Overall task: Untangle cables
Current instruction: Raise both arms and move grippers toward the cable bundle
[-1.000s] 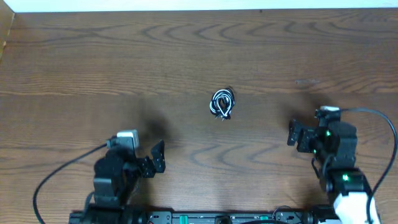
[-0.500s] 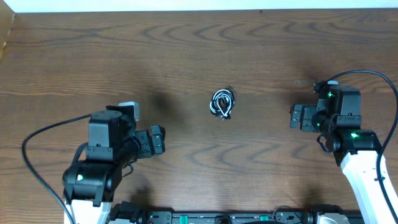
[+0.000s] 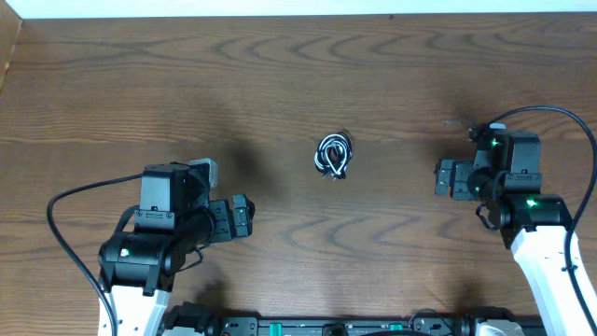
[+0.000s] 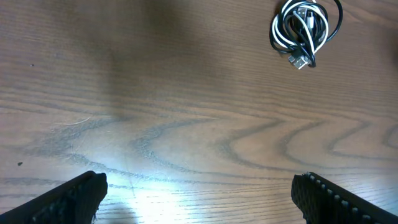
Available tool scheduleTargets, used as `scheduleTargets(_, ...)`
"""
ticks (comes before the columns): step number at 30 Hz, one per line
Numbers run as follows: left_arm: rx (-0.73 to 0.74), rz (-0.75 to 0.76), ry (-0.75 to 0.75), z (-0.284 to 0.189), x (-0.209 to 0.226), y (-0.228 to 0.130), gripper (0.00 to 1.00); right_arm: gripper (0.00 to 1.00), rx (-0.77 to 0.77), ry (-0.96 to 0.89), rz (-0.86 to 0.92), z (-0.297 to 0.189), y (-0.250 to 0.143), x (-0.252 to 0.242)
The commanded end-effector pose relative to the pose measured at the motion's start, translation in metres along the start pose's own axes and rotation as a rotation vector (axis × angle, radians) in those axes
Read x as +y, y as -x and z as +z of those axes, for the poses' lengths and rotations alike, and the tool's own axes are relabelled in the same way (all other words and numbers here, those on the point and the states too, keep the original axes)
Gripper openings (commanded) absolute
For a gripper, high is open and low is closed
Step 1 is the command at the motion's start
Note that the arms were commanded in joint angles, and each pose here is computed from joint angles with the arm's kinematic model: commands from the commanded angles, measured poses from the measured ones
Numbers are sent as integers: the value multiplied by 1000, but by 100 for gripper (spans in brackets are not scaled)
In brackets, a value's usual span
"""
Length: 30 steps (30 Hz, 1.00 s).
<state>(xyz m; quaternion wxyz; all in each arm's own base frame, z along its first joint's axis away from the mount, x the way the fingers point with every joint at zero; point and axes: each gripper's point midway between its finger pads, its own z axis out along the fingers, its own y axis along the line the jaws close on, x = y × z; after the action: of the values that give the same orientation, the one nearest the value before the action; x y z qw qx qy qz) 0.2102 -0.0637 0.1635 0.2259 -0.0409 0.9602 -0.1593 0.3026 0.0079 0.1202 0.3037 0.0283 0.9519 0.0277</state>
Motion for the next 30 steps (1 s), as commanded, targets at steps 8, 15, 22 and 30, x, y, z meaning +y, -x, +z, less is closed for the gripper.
scheduleTargets(8, -27, -1, -28, -4, -7, 8, 100, 99, 22, 102, 1, -4, -2, 15)
scheduleTargets(15, -43, 3, -33, -4, -8, 12, 100, 99, 18, 220, 1, -7, 0, 35)
scheduleTargets(22, -60, 7, -38, -1, -9, 20, 100, 99, -33, 390, 46, -15, 16, 64)
scheduleTargets(30, -18, -23, -69, 9, -14, 19, 100, 99, -84, 398, -14, -26, 52, 88)
